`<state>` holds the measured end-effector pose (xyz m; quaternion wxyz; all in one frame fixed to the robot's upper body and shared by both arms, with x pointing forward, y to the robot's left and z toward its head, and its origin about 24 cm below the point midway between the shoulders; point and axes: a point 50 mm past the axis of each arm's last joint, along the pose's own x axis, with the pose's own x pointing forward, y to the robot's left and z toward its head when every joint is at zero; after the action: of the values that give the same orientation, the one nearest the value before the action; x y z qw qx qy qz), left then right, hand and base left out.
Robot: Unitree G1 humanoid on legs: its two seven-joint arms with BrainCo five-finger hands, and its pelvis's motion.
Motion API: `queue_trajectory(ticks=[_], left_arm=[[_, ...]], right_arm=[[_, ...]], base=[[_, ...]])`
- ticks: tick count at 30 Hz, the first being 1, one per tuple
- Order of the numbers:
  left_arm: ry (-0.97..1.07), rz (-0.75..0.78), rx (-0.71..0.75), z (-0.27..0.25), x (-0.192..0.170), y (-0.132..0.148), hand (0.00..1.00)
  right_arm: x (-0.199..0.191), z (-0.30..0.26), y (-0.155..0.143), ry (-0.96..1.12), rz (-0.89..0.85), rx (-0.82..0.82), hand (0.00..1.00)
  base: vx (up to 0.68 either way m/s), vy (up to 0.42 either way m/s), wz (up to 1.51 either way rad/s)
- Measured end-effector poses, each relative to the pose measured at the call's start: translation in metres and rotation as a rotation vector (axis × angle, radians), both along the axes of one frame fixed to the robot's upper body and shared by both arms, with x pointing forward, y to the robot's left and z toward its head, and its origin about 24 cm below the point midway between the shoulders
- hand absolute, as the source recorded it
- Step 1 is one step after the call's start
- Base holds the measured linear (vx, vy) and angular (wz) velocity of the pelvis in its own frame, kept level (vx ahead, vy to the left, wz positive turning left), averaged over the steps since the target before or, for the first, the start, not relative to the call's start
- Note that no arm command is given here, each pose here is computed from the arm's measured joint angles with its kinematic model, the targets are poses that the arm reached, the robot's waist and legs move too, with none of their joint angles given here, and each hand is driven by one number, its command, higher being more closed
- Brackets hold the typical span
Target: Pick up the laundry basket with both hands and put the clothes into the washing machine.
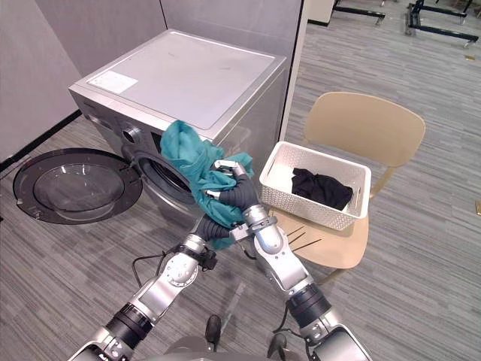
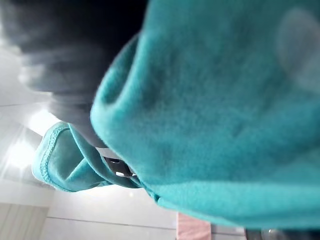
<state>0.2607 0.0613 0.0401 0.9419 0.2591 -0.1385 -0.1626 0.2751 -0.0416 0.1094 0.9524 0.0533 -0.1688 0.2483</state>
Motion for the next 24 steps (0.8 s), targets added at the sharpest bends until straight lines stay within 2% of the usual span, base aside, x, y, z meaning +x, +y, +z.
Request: queue_trajectory(ticks=[5, 13, 14, 19, 24], left_arm=[[-0.025, 0.030, 0.014, 0.002, 0.002, 0.001, 1.00], [-0.029, 0.042, 0.006, 0.002, 0.002, 0.002, 1.00], [-0.025, 0.045, 0.001, 0.002, 0.002, 0.003, 1.00], [0.015, 0.044, -0.030, -0.001, 0.002, 0.005, 1.00], [0.092, 0.063, -0.092, -0.012, -0.007, 0.005, 1.00]], right_arm=[[-0.003, -0.003, 0.001, 0.082, 0.068, 0.114, 1.00], [-0.013, -0.006, -0.001, 0.079, 0.112, 0.111, 1.00], [-0.014, -0.006, 0.000, 0.078, 0.119, 0.109, 0.00], [-0.017, -0.009, -0.001, 0.059, 0.101, 0.066, 0.00], [-0.019, -0.020, -0.015, 0.053, -0.005, 0.009, 0.00]], base=[[0.00, -0.023, 0.00], [0.00, -0.007, -0.02], [-0.01, -0.026, -0.06], [0.00, -0.011, -0.03], [0.01, -0.008, -0.04]])
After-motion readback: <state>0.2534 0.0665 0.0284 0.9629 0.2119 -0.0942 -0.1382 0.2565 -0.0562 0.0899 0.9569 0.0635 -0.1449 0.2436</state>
